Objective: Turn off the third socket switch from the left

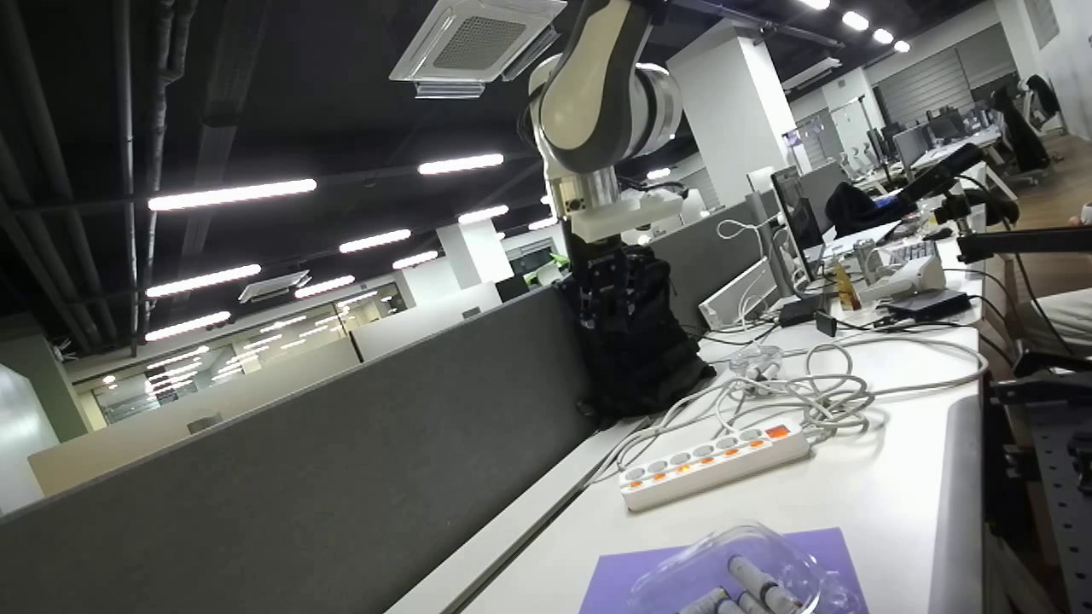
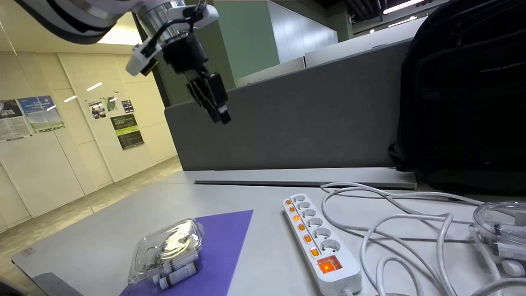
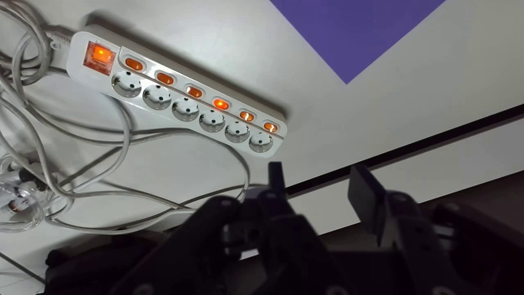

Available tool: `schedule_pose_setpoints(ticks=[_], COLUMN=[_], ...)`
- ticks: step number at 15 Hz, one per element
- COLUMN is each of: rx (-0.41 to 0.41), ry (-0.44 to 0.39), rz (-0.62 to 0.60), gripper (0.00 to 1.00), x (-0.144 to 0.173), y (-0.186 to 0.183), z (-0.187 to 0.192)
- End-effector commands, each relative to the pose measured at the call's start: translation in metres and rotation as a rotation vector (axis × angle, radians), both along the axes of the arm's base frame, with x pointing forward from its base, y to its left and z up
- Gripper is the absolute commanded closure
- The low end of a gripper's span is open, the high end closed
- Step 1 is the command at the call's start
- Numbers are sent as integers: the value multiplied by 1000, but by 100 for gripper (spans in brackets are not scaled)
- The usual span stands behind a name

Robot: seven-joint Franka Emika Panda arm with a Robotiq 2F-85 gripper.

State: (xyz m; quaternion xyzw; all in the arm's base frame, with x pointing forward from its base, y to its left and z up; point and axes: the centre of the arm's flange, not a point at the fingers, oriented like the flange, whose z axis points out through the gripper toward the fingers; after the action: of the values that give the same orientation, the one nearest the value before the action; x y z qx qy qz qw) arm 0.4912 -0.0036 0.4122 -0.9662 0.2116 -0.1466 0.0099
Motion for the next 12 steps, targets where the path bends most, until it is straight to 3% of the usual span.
schedule_pose_setpoints(ticks=[1, 4, 12], rx=[13, 43, 119], ry=[-9, 4, 66], rz=[-41, -68, -159], gripper=[83, 99, 100], x=[33, 48, 70], y=[-16, -28, -58], z=[-22, -42, -96])
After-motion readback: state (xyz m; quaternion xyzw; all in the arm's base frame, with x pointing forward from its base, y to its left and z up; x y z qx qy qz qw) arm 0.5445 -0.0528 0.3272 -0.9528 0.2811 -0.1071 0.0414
